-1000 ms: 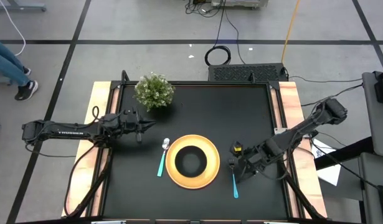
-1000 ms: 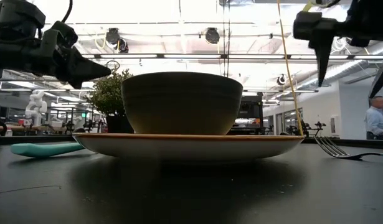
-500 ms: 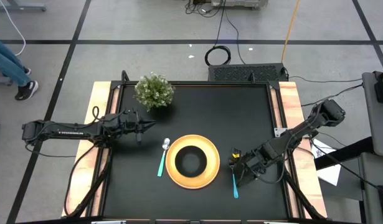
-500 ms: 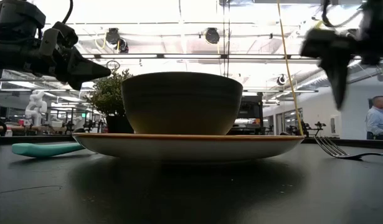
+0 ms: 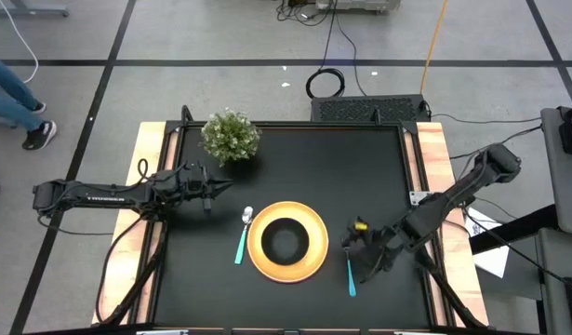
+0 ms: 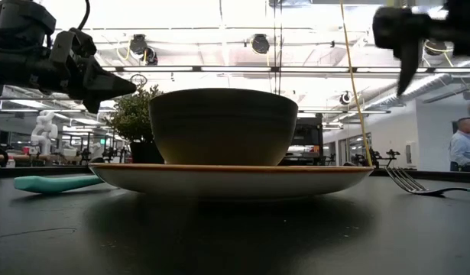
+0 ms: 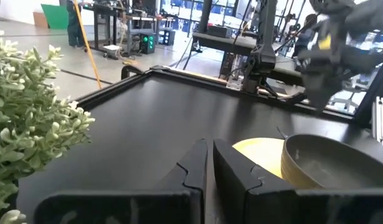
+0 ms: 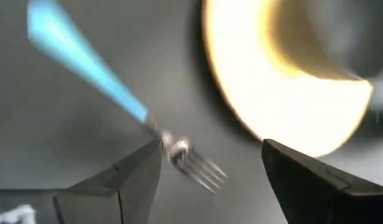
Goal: Set table place
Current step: Put the blue fork on the yellow plate to the right of the black bowl
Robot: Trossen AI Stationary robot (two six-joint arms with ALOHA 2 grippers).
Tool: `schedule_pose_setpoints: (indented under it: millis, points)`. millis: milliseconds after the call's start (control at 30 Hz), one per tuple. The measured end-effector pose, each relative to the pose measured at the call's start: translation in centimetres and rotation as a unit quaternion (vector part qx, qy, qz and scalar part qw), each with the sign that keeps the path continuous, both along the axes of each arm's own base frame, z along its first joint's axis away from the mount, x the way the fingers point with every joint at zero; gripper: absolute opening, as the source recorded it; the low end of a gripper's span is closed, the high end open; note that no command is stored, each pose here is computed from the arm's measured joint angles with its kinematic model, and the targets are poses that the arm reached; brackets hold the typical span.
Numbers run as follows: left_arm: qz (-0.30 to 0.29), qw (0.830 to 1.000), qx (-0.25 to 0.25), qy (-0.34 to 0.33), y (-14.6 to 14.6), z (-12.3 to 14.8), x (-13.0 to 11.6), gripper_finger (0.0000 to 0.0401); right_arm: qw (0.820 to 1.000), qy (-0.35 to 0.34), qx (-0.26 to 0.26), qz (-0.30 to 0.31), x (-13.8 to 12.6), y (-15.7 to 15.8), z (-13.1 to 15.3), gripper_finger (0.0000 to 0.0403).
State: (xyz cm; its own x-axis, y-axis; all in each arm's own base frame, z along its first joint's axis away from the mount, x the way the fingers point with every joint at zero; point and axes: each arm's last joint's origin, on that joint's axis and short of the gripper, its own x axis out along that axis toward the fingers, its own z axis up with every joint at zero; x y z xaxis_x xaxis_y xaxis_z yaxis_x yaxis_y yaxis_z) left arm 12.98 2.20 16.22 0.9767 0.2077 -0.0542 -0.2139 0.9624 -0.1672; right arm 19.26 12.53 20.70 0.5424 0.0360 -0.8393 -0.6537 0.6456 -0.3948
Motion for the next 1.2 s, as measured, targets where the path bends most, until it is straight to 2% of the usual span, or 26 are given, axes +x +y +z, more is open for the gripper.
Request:
schedule_pose_setpoints:
  millis: [67, 100, 167, 233, 367, 467, 567, 700, 800, 967, 1067, 1133, 1200]
  points:
    - [0.000, 1.000, 0.003, 0.004, 0.0, -0.1, 0.0, 0.0031, 0.993, -0.020, 0.076, -0.094, 0.2, -0.3, 1.5, 0.0261]
    - [0.000, 1.000, 0.008, 0.005, 0.0, -0.1, 0.0, 0.0031, 0.982, -0.024, 0.117, -0.148, 0.3, -0.5, 2.1, 0.0257]
    - [-0.001, 1.000, 0.022, 0.007, 0.0, -0.1, 0.0, 0.0031, 0.949, -0.017, 0.195, -0.246, 0.7, -1.1, 2.8, 0.0251]
    - [-0.002, 0.999, 0.039, 0.011, 0.0, -0.1, 0.0, 0.0031, 0.918, 0.020, 0.262, -0.298, 1.1, -1.2, 2.8, 0.0245]
    - [-0.003, 0.998, 0.058, 0.013, 0.0, 0.0, 0.0, 0.0031, 0.859, 0.098, 0.319, -0.389, 1.8, -0.6, 1.1, 0.0234]
    - [-0.003, 0.998, 0.058, 0.009, 0.0, 0.1, 0.0, 0.0031, 0.790, 0.160, 0.359, -0.471, 2.3, -0.4, -0.1, 0.0230]
    - [-0.004, 0.998, 0.064, 0.011, 0.0, 0.1, 0.0, 0.0031, 0.713, 0.190, 0.392, -0.549, 2.7, -0.6, -0.5, 0.0228]
    - [-0.004, 0.997, 0.073, 0.013, 0.0, 0.1, 0.0, 0.0031, 0.620, 0.181, 0.427, -0.633, 2.9, -0.6, -0.4, 0.0228]
    - [-0.005, 0.996, 0.092, 0.017, 0.0, 0.1, 0.0, 0.0031, 0.564, 0.157, 0.444, -0.678, 2.8, -0.3, -0.3, 0.0227]
    - [-0.006, 0.988, 0.156, 0.019, 0.0, 0.3, 0.0, 0.0031, 0.497, 0.124, 0.452, -0.730, 2.4, 0.6, -0.7, 0.0215]
    - [-0.007, 0.986, 0.163, 0.019, 0.0, 0.3, 0.0, 0.0031, 0.461, 0.123, 0.443, -0.759, 2.3, 1.4, -1.6, 0.0208]
    - [-0.006, 0.988, 0.156, 0.018, 0.0, 0.3, 0.0, 0.0031, 0.444, 0.130, 0.435, -0.772, 2.4, 2.1, -2.5, 0.0203]
    - [-0.006, 0.989, 0.145, 0.015, 0.0, 0.3, 0.0, 0.0031, 0.436, 0.139, 0.433, -0.777, 2.7, 2.6, -3.2, 0.0201]
